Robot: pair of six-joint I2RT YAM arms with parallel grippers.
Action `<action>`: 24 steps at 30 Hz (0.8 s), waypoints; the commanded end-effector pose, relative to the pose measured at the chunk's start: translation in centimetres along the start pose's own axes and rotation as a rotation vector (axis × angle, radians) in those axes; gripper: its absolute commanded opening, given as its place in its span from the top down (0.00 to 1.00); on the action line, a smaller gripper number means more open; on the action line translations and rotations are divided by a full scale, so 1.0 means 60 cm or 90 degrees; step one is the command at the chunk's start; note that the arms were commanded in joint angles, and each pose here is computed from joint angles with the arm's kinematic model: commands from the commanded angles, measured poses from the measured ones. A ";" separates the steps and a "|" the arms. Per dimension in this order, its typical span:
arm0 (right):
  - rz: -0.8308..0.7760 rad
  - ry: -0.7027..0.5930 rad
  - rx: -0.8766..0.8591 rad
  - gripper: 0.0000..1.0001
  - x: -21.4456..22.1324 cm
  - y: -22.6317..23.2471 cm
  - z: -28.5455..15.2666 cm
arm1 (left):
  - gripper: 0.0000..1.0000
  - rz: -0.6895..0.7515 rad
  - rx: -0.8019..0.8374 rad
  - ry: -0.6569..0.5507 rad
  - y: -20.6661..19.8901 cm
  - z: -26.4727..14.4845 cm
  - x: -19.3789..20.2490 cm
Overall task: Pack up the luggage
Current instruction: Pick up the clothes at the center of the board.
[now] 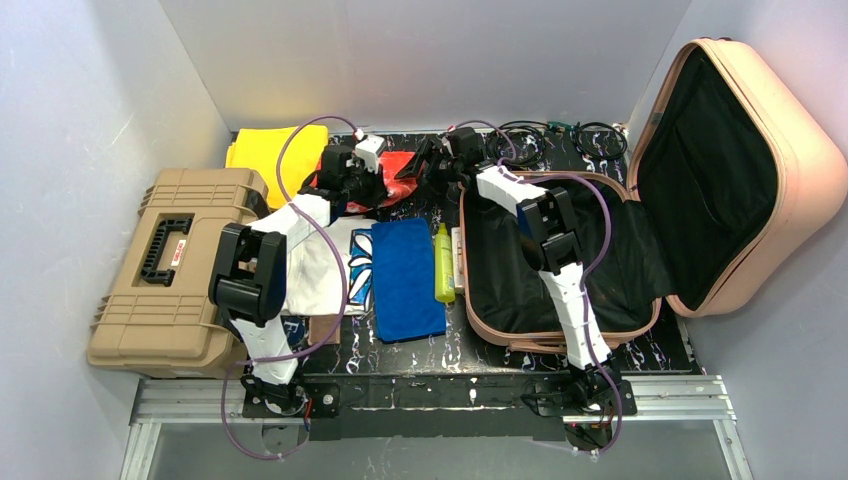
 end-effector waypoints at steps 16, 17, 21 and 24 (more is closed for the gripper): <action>0.026 0.032 -0.054 0.08 0.019 -0.002 0.044 | 1.00 0.012 0.025 -0.061 -0.017 -0.038 -0.032; 0.030 0.037 -0.055 0.08 0.023 -0.005 0.048 | 1.00 -0.006 0.026 -0.060 -0.018 -0.037 -0.030; 0.039 0.049 -0.051 0.08 0.037 -0.016 0.060 | 1.00 -0.013 0.019 -0.063 -0.016 -0.037 -0.032; 0.042 0.055 -0.049 0.08 0.047 -0.020 0.066 | 1.00 -0.014 0.020 -0.066 -0.017 -0.038 -0.034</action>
Point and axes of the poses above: each gripper's point midway between its finger pads, its own z axis out along the fingers, its own y axis along the line the jaws close on, x = y × z, the point moved 3 cm from there along -z, back along the fingers, and after that the axes turned 9 degrees about z, right-handed, at the moved point
